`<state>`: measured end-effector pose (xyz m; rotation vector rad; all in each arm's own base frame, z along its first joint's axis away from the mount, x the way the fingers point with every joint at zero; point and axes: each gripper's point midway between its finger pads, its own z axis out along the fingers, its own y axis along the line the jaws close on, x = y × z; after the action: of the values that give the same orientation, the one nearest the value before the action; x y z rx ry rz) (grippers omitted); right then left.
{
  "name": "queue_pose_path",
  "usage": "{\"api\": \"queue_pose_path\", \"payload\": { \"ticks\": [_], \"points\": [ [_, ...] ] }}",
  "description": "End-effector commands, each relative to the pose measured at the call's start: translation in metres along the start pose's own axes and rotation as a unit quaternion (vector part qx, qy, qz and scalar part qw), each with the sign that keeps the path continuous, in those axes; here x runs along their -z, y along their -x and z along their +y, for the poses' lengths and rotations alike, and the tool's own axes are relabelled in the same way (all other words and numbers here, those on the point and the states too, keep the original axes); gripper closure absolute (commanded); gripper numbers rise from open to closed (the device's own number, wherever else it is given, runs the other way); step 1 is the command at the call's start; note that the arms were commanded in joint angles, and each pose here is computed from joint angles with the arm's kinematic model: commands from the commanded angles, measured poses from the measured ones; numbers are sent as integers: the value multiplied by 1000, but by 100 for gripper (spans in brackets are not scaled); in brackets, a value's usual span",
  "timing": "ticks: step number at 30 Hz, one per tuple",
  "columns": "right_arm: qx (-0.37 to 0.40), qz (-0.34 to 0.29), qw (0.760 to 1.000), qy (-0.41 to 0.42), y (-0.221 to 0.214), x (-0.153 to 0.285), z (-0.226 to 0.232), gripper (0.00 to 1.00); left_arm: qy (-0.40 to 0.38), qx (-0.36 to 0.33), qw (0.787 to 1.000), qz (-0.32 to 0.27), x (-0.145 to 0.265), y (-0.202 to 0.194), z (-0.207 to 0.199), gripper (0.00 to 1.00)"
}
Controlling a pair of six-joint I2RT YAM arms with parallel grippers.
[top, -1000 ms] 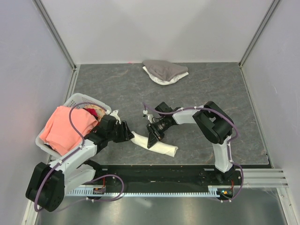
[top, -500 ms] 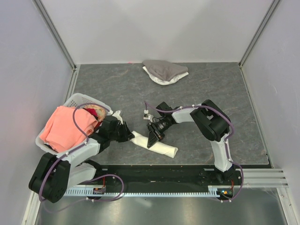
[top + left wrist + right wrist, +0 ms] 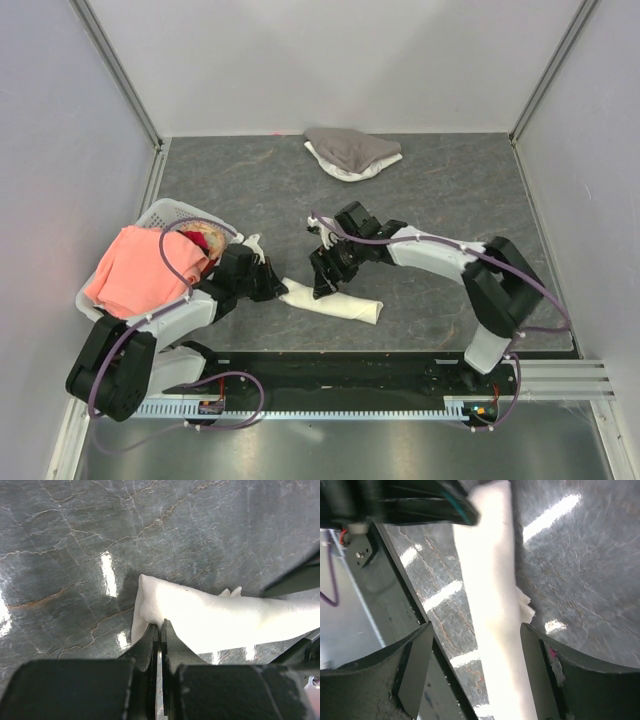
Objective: Fold the napkin, place the utensils inside, and roll it up
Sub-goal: Roll the napkin with the utensil
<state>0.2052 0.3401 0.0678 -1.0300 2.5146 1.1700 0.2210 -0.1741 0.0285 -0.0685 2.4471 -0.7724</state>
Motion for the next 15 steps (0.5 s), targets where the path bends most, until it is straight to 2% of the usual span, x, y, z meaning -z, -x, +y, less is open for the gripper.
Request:
{"api": "queue_pose_path", "payload": {
  "ticks": [1, 3, 7, 10, 15],
  "points": [
    [152, -60, 977, -135, 16, 20, 10, 20, 37, 9, 999, 26, 0, -3, 9, 98],
    [206, -72, 958, -184, 15, 23, 15, 19, 41, 16, 998, 36, 0, -2, 7, 98],
    [259, -90, 929, -249, 14, 19, 13, 19, 48, 23, 997, 56, 2, -3, 5, 98],
    [291, -81, 916, -266, 5, 9, 13, 19, 47, 21, 996, 67, 2, -3, 2, 98],
    [311, -54, 909, -272, -7, -10, 9, 20, 42, 16, 997, 70, 4, -1, -1, 98]
  ]
}}
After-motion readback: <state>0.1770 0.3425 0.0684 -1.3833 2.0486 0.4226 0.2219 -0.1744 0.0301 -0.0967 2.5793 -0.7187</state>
